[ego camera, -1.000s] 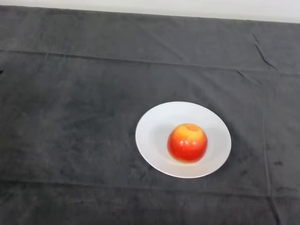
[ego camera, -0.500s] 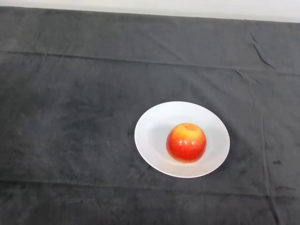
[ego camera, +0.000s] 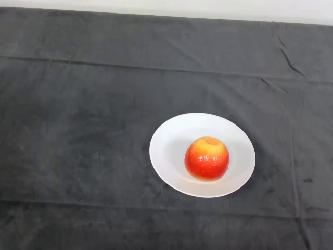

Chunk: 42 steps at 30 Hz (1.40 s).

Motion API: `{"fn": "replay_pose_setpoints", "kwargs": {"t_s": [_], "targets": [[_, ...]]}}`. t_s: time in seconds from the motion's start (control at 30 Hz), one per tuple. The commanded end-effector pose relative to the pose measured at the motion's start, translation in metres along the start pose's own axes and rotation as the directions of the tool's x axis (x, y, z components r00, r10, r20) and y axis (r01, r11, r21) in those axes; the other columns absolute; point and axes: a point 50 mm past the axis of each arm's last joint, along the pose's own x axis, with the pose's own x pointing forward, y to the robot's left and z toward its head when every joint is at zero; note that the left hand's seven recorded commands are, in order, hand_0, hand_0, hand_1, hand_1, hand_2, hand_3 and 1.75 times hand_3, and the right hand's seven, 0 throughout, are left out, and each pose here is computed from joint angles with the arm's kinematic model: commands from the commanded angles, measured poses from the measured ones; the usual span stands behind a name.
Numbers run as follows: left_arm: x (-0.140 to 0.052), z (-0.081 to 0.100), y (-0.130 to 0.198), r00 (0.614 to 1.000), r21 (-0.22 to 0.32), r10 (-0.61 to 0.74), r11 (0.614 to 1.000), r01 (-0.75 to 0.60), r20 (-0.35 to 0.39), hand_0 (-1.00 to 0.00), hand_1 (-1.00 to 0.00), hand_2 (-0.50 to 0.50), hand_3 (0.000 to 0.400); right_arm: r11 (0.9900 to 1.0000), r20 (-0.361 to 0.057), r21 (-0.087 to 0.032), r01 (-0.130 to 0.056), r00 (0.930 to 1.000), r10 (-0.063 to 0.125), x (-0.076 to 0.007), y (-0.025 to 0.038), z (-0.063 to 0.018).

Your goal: Move the apple to the plate

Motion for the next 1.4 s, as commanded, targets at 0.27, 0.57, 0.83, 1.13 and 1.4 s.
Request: {"fn": "replay_pose_setpoints", "kwargs": {"t_s": [0.27,0.57,0.83,1.13,1.4], "targets": [[-0.0039,-0.0067,0.0043,0.999,0.018,-0.006,1.0,0.007,-0.04,0.0,0.0,0.0,0.0,0.9977,-0.347,-0.064,-0.025,0.9379,0.001,-0.0617,-0.0115,-0.0553],[-0.0045,-0.0076,0.0041,0.999,0.017,-0.005,1.0,0.006,-0.046,0.0,0.0,0.0,0.0,0.9977,-0.347,-0.063,-0.025,0.938,0.002,-0.062,-0.0126,-0.0554],[-0.0037,-0.0072,0.0004,0.999,0.015,-0.009,1.0,0.01,-0.047,0.0,0.0,0.0,0.0,0.9977,-0.346,-0.063,-0.025,0.9382,0.002,-0.0623,-0.0136,-0.0554],[-0.0041,-0.0073,0.0011,0.999,0.015,-0.013,1.0,0.014,-0.046,0.0,0.0,0.0,0.0,0.9977,-0.345,-0.063,-0.025,0.9384,0.002,-0.0636,-0.0149,-0.0556],[-0.0042,-0.0076,0.0015,0.999,0.015,-0.014,1.0,0.015,-0.048,0.0,0.0,0.0,0.0,0.9977,-0.345,-0.064,-0.025,0.9387,0.001,-0.0686,-0.0187,-0.0566]]}}
